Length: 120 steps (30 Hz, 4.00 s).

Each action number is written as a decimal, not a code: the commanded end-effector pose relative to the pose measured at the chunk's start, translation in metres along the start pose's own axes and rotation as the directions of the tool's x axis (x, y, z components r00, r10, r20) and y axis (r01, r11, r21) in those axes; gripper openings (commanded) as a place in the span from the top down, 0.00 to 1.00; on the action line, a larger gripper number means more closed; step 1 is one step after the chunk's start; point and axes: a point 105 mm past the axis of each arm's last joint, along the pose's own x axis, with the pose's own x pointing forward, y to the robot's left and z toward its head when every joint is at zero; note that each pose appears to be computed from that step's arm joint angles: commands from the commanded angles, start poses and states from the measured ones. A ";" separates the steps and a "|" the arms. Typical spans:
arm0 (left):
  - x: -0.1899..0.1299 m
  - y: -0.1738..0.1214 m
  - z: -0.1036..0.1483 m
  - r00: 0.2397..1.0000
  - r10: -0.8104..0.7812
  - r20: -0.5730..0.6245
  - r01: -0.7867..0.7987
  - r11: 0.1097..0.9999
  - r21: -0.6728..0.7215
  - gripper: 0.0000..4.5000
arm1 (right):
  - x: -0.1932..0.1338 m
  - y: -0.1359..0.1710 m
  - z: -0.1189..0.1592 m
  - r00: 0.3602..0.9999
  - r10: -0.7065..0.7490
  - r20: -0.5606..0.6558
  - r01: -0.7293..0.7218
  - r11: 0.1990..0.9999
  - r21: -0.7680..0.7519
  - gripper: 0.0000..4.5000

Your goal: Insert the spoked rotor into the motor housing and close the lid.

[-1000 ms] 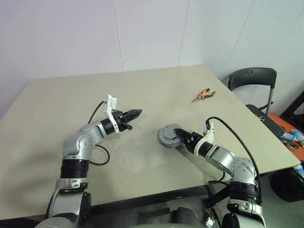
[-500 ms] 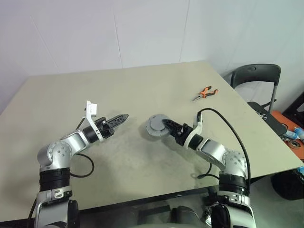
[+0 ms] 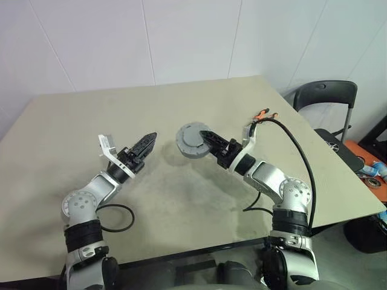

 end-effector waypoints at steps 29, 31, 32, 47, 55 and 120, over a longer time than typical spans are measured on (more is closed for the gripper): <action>0.048 -0.045 -0.025 0.981 -0.175 -0.086 0.168 0.982 -0.085 0.01 | 0.013 0.034 -0.001 0.995 0.097 -0.029 -0.098 0.994 -0.045 0.52; 0.045 -0.044 -0.027 0.981 -0.166 -0.097 0.158 0.984 -0.084 0.01 | 0.013 0.034 -0.001 0.995 0.095 -0.028 -0.096 0.994 -0.045 0.52; 0.043 -0.043 -0.027 0.982 -0.158 -0.099 0.150 0.985 -0.083 0.01 | 0.014 0.033 -0.001 0.995 0.094 -0.029 -0.095 0.994 -0.046 0.52; 0.049 -0.036 -0.045 0.986 -0.105 -0.128 0.092 0.990 -0.103 0.05 | 0.016 0.031 -0.003 0.997 0.073 -0.040 -0.075 0.996 -0.050 0.52; 0.047 -0.029 -0.035 0.991 -0.079 -0.108 0.069 0.993 -0.095 0.46 | 0.016 0.031 -0.003 0.997 0.066 -0.036 -0.068 0.996 -0.051 0.52; -0.071 0.084 0.099 0.851 0.475 0.225 -0.517 0.835 0.189 0.46 | 0.022 -0.005 -0.003 0.995 -0.100 -0.029 0.096 0.988 -0.117 0.16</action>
